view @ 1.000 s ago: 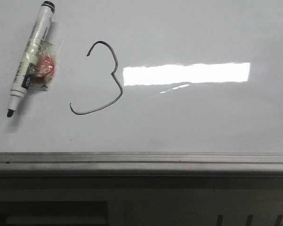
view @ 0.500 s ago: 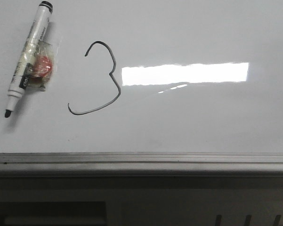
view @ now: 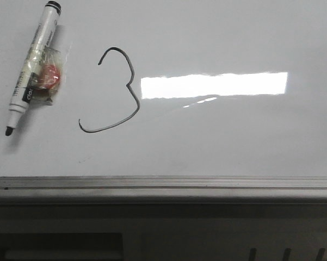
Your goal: Write number 3 on whiteboard
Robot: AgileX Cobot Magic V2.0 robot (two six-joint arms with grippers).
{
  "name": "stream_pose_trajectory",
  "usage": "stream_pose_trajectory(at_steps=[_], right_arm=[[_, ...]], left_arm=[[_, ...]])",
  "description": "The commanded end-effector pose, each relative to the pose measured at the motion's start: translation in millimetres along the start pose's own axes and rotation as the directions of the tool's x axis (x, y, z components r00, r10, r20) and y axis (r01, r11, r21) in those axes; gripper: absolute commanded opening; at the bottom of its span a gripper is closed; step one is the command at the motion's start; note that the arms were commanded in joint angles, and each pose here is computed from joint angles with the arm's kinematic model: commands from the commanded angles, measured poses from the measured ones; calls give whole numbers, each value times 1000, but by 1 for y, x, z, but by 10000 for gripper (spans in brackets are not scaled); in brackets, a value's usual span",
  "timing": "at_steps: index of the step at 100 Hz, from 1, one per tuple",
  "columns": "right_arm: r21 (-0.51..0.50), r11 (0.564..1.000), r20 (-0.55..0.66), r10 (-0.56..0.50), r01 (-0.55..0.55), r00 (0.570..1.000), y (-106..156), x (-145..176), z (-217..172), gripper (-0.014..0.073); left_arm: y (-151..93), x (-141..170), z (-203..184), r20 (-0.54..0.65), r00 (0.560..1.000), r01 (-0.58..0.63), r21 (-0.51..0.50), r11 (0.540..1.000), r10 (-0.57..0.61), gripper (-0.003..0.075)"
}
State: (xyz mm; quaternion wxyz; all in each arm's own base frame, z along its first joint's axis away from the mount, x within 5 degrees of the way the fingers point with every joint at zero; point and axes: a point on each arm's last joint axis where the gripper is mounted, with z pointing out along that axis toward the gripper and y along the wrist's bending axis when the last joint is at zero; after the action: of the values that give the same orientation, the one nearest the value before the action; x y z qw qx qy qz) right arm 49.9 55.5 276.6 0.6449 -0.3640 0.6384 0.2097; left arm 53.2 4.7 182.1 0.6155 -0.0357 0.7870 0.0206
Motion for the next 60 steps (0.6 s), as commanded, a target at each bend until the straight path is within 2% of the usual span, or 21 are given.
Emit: stream_pose_trajectory(at_steps=[1,60], right_arm=[[36,999,91,-13,10,996,-4,-15,-1,-65],[68,997,120,13,-21,993,-7,-17,-1,-65]], left_arm=[[0,4,2,52,999,9,1,1000,-9,-20],[0,4,2,52,999,9,1,1000,-9,-20]])
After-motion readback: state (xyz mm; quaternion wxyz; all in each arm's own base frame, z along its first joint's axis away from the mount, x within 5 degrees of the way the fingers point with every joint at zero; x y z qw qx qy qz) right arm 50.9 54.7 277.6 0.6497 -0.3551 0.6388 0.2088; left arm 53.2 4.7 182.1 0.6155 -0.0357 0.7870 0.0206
